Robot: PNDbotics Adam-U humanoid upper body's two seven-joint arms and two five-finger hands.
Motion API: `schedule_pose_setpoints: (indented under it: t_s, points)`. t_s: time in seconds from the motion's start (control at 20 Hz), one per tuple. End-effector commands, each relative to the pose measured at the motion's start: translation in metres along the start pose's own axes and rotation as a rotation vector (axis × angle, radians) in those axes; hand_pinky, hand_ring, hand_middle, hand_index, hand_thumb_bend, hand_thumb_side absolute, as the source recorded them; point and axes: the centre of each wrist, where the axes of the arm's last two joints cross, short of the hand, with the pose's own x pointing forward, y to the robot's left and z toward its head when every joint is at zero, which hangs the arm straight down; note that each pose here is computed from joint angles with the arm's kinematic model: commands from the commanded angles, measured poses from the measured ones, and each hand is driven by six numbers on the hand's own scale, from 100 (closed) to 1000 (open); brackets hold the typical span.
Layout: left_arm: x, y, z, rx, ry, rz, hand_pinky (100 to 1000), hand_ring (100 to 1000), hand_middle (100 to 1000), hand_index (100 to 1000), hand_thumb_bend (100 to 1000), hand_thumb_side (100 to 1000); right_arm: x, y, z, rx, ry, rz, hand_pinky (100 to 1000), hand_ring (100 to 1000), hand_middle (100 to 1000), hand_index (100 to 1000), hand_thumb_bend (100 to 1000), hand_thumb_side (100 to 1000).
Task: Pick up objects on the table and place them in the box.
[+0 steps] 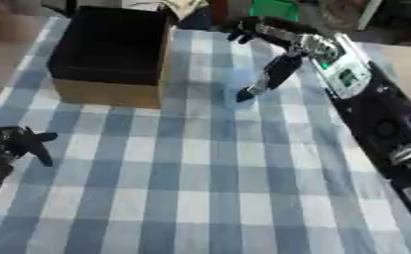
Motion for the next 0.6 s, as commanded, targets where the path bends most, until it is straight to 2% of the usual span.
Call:
schedule_pose_setpoints:
  t_s: [0.05, 0.6]
  points:
    - [0.005, 0.002, -0.003, -0.014, -0.015, -0.016, 906, 508, 487, 594, 163, 890, -0.004, -0.012, 0.004, -0.016, 0.027, 0.038, 865, 905, 953, 966, 763, 282]
    - [0.005, 0.002, -0.004, -0.017, -0.013, -0.012, 906, 508, 488, 595, 165, 888, -0.019, 0.002, 0.006, -0.01, 0.099, 0.035, 864, 899, 953, 964, 768, 304]
